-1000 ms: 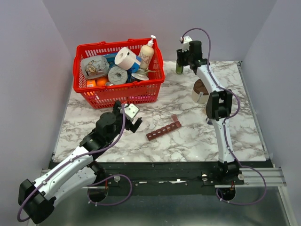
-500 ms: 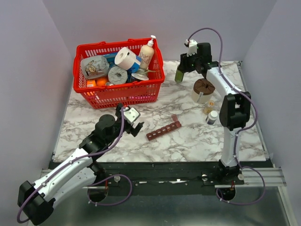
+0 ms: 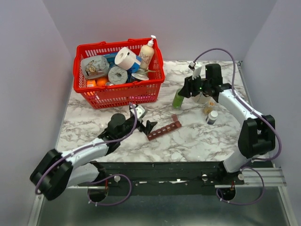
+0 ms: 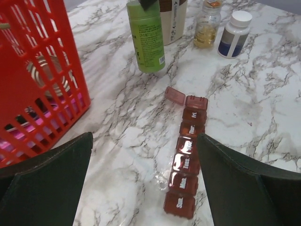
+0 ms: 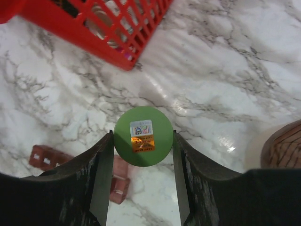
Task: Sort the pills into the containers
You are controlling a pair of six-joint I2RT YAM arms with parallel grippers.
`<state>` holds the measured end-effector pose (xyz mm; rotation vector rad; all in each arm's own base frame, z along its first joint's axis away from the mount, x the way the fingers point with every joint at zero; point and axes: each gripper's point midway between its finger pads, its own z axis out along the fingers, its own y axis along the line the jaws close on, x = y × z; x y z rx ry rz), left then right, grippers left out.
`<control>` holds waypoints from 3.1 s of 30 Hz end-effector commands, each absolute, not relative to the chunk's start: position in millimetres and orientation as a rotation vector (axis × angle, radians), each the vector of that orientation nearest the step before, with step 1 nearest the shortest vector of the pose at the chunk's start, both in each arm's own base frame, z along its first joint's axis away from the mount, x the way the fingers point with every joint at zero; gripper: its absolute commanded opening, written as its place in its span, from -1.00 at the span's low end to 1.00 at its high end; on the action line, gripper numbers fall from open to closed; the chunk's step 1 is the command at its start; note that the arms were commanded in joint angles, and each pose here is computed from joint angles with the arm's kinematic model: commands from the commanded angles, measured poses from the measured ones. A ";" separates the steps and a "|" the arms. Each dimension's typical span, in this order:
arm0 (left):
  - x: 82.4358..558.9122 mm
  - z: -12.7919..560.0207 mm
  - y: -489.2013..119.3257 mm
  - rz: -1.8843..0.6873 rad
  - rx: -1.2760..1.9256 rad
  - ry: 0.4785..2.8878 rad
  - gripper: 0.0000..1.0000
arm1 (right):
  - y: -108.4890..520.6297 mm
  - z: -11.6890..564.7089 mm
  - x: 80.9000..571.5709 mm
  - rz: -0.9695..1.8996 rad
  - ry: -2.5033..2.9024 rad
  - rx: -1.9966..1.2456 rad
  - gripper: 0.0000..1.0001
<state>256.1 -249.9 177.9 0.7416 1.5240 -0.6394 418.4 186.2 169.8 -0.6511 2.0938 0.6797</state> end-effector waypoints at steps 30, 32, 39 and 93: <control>297.9 183.9 -357.0 -0.737 0.781 1.390 0.73 | 243.2 257.7 280.9 1.173 1.917 -0.761 -0.32; 299.1 183.4 -356.2 -0.730 0.779 1.402 0.48 | 242.6 257.8 279.6 1.171 1.915 -0.761 -0.32; 287.2 189.3 -353.4 -0.753 0.821 1.397 -1.00 | 239.0 256.3 278.2 1.130 1.895 -0.784 -0.28; 140.1 206.6 -322.8 -1.148 1.387 1.269 -1.00 | 266.9 261.0 148.9 1.067 1.015 -1.893 -0.44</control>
